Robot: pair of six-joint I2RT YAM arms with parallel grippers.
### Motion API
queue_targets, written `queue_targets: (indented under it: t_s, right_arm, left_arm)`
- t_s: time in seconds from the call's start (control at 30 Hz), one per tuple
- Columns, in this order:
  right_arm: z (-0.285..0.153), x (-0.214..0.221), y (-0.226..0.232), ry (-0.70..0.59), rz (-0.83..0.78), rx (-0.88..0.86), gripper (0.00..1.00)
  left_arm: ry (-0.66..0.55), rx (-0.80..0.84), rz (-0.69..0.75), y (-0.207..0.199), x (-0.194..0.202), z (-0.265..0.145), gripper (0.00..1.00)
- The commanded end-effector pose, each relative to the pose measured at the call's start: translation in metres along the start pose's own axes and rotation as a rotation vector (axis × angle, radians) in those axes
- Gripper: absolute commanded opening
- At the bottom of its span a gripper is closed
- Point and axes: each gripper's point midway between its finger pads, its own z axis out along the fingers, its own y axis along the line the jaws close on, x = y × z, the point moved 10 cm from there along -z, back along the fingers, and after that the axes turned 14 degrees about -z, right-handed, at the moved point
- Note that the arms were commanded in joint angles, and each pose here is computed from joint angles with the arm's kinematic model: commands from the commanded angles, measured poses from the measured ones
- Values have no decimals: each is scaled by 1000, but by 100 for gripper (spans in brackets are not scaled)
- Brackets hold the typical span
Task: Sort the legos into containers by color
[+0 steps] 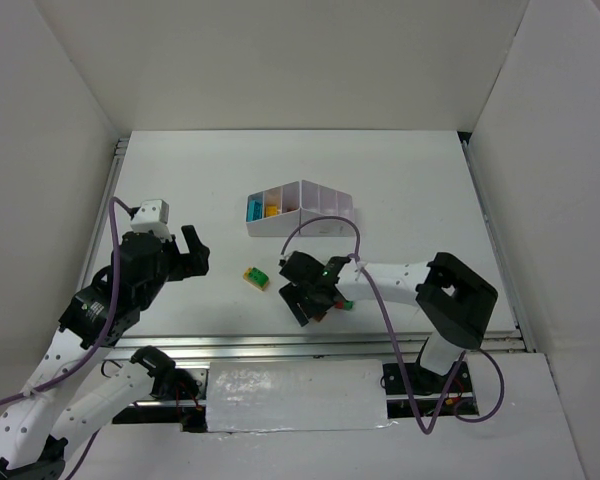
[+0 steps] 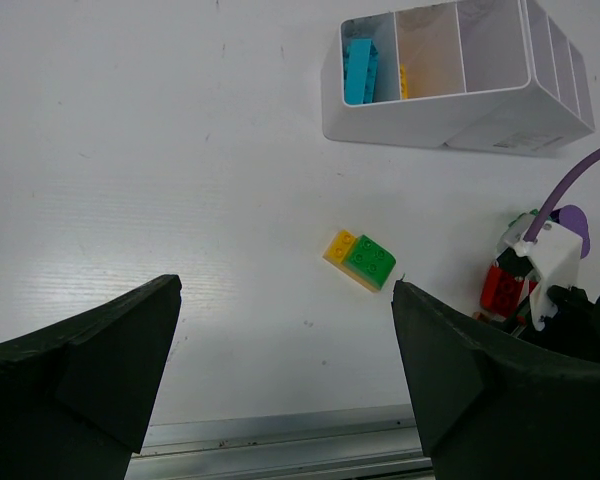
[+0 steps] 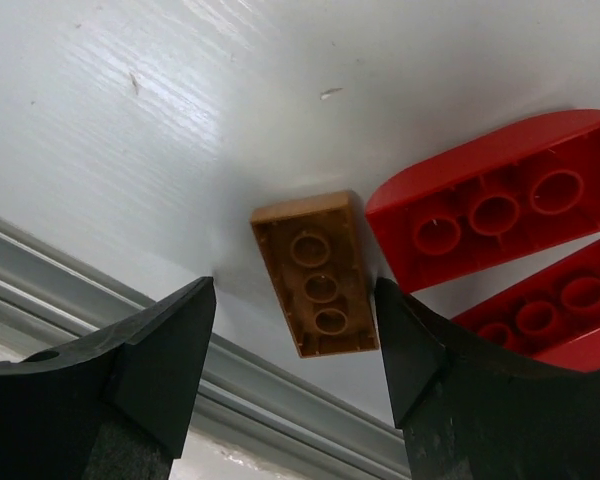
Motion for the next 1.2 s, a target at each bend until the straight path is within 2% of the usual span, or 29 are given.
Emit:
queue_targets:
  t_s: [0.0, 0.1, 0.27, 0.37, 0.57, 0.6, 0.8, 0.93, 0.97, 1.03, 1.17]
  right_arm:
    - [4, -11, 10, -23, 6, 42, 71]
    - [8, -11, 14, -21, 15, 67, 65]
    - [7, -18, 18, -40, 58, 131, 45]
    - [6, -23, 29, -48, 36, 105, 31]
    - [0, -38, 52, -102, 3, 12, 13]
    - [-5, -44, 56, -127, 2, -9, 2]
    - [-41, -82, 64, -272, -8, -83, 0]
    - [-65, -111, 60, -325, 4, -30, 0]
    - [-78, -126, 60, -369, 23, -26, 0]
    - [-82, -138, 50, -371, 66, 36, 0]
    - [-100, -179, 5, -440, 262, 155, 0]
  left_arm:
    - [-26, 28, 5, -2, -4, 0, 100]
    - [-25, 29, 6, -2, -3, 0, 100]
    - [-22, 33, 7, -2, -3, 0, 99]
    - [-22, 30, 8, -2, -3, 0, 99]
    - [-28, 30, 4, -2, -4, 0, 100]
    - [-28, 28, 5, -2, -3, 0, 100]
    - [-28, 20, 6, -2, -4, 1, 100]
    - [-35, 14, 4, -1, -4, 0, 99]
    - [-41, 13, 1, -1, -5, -1, 100]
    - [-50, 6, -5, 0, -6, -2, 100]
    - [-77, -36, -30, 4, -7, -5, 99]
